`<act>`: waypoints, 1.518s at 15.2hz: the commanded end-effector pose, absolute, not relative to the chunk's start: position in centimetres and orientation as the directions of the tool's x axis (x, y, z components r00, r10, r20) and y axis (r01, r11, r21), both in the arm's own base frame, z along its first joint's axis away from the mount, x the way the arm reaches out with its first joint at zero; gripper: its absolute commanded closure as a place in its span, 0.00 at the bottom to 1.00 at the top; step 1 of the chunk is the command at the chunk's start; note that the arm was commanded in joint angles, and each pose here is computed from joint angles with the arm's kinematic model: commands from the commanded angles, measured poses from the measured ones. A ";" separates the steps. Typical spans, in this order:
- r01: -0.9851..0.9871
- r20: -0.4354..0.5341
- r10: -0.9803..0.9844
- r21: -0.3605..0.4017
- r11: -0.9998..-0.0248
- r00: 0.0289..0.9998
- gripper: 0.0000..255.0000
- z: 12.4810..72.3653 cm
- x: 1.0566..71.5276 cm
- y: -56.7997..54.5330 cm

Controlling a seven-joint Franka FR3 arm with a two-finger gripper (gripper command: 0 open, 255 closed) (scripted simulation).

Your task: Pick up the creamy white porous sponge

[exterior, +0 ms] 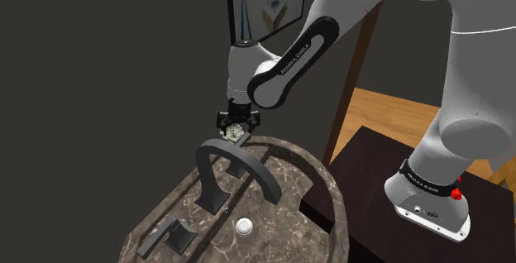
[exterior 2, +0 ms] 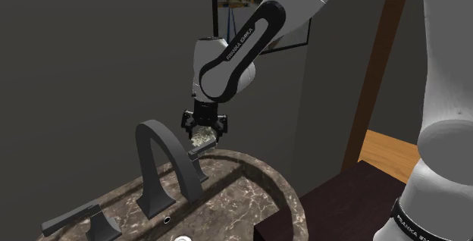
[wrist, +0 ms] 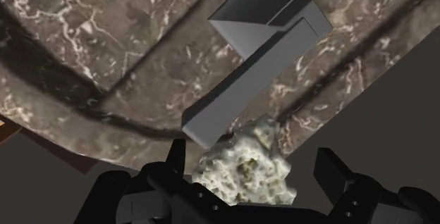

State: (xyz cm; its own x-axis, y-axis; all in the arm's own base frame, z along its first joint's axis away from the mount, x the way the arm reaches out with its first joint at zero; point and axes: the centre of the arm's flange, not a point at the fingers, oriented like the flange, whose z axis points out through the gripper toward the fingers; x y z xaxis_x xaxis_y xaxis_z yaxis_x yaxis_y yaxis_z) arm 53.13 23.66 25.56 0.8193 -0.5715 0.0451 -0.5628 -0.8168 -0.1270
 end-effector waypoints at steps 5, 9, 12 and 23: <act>-0.601 0.048 -0.611 -0.136 -0.787 0.790 0.00 21.7 55.4 24.6; -0.601 0.048 -0.611 -0.136 -0.787 0.790 0.00 19.2 55.4 24.6; -0.601 0.048 -0.611 -0.136 -0.787 0.790 1.00 19.2 55.4 24.6; -0.601 0.048 -0.611 -0.136 -0.787 0.790 1.00 20.3 55.4 24.6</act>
State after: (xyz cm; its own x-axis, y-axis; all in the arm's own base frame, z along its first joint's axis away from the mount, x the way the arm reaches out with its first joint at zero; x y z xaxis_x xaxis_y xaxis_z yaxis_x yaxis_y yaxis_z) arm 55.43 24.68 19.80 0.7907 -0.6105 0.0459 -0.6008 -0.7881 -0.1337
